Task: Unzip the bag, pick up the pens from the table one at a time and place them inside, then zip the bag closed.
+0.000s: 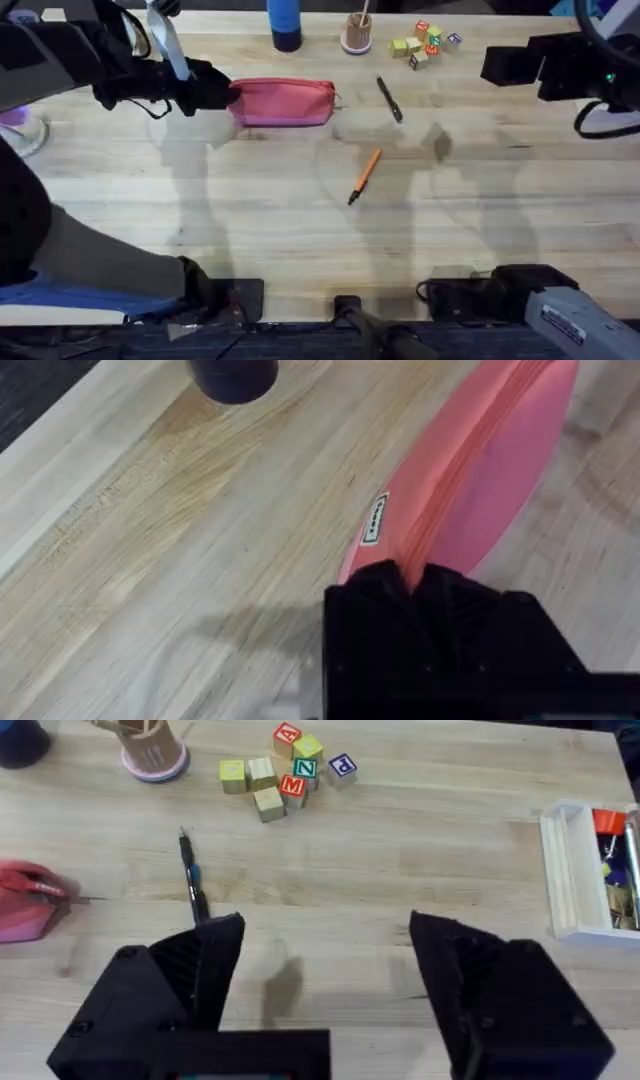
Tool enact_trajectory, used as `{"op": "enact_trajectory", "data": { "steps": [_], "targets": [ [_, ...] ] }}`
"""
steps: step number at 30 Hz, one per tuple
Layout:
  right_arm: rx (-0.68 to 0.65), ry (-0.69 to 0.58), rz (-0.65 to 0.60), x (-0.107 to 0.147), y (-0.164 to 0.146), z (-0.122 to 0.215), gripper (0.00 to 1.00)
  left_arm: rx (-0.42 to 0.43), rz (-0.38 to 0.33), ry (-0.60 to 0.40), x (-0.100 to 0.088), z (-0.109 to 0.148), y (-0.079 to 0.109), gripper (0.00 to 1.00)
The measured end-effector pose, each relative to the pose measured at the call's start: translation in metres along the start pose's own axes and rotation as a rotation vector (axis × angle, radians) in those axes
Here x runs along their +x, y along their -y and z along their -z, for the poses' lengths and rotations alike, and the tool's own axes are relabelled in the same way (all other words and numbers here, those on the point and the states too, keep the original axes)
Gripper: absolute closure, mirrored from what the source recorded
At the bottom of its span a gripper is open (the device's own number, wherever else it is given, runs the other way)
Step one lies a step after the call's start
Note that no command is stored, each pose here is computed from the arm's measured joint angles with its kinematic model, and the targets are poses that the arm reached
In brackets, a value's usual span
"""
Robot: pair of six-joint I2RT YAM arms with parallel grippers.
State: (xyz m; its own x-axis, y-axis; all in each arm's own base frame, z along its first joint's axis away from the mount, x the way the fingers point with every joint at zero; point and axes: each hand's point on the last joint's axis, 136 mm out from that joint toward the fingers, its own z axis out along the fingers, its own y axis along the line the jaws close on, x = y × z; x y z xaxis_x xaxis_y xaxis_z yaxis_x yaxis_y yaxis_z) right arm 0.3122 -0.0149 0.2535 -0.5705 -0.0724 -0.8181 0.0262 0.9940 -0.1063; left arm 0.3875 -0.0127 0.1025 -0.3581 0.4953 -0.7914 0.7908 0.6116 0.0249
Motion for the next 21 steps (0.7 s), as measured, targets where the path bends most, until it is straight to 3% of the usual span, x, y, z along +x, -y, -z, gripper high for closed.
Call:
{"op": "enact_trajectory", "data": {
  "steps": [9,21],
  "targets": [
    [-0.031,0.004,0.022,-0.001,-0.012,0.001,0.004,0.0,0.0,0.0,0.0,0.0,0.0,0.957],
    [-0.159,0.021,0.108,-0.003,-0.059,0.007,0.004,0.0,0.0,0.0,0.0,0.0,0.0,0.957]
  ]
}}
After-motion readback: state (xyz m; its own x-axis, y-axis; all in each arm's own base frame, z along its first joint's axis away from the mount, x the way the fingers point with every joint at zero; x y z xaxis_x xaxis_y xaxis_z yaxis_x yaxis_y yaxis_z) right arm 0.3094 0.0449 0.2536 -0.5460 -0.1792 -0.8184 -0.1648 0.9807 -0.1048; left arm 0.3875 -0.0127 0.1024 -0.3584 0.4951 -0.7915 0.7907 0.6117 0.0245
